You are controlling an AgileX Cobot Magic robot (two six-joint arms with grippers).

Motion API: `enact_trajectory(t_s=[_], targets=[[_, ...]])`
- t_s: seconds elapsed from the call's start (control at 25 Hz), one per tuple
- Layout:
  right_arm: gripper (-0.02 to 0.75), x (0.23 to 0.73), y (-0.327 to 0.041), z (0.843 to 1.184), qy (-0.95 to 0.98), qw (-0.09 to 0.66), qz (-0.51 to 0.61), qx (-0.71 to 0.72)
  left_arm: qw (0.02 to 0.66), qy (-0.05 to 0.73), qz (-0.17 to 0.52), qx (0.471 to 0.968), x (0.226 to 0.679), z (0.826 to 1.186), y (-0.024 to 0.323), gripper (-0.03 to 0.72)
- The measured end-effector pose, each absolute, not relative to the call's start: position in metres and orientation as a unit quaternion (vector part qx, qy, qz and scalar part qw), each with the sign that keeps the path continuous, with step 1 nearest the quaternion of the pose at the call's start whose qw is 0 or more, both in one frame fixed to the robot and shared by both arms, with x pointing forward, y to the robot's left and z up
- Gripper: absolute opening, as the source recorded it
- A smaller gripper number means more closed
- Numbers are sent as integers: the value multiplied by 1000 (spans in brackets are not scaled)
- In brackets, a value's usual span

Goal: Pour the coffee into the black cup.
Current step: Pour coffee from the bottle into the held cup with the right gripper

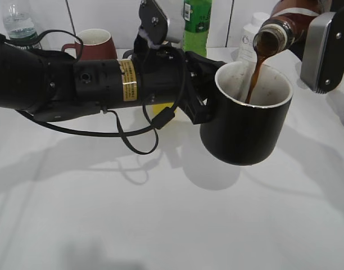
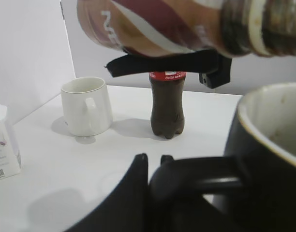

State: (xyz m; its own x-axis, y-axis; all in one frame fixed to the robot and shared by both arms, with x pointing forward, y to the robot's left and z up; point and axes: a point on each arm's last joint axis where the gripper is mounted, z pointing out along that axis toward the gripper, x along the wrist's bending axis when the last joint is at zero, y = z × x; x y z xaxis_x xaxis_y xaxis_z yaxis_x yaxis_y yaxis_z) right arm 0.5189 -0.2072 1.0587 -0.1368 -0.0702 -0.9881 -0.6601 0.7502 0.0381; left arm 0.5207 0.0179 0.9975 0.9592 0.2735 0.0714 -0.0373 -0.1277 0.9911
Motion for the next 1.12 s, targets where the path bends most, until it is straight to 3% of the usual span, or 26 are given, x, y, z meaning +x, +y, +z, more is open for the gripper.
enact_trajectory(t_s=[1.12], targets=[[527, 519, -207, 1059, 703, 614, 219, -284, 655, 79, 118, 742, 521, 997, 18, 40]])
